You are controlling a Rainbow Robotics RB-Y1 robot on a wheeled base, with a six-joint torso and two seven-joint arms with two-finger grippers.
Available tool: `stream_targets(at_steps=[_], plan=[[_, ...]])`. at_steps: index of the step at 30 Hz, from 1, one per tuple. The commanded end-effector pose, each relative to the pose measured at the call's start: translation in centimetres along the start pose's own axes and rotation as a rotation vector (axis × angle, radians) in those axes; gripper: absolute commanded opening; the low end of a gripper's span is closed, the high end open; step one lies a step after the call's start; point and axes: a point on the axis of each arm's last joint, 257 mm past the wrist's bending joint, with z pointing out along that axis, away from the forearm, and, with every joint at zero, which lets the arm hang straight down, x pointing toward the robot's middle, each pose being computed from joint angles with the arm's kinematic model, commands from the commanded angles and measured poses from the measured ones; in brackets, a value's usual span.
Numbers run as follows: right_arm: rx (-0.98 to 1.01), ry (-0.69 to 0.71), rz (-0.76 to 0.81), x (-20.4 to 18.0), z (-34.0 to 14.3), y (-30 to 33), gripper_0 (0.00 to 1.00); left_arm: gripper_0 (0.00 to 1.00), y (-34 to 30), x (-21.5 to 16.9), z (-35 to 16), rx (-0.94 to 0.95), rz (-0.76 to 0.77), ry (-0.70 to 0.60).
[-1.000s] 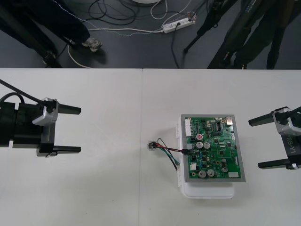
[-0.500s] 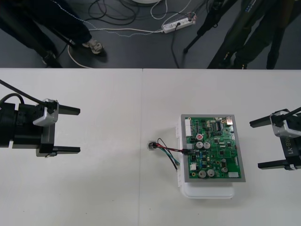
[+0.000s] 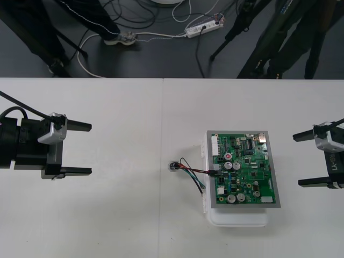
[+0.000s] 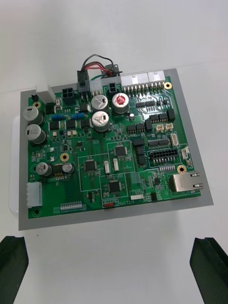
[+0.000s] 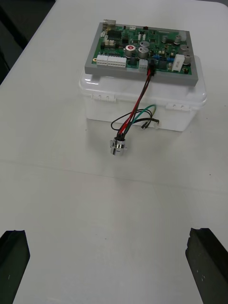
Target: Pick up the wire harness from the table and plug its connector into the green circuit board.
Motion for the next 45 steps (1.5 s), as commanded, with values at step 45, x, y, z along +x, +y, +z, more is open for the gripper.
stream_targets(at_steps=[45], plan=[[0.035,-0.010,-0.075,2.53,-0.84,-1.40,1.00,0.97,-0.73,0.90,-1.39,0.017,0.084,0.059]])
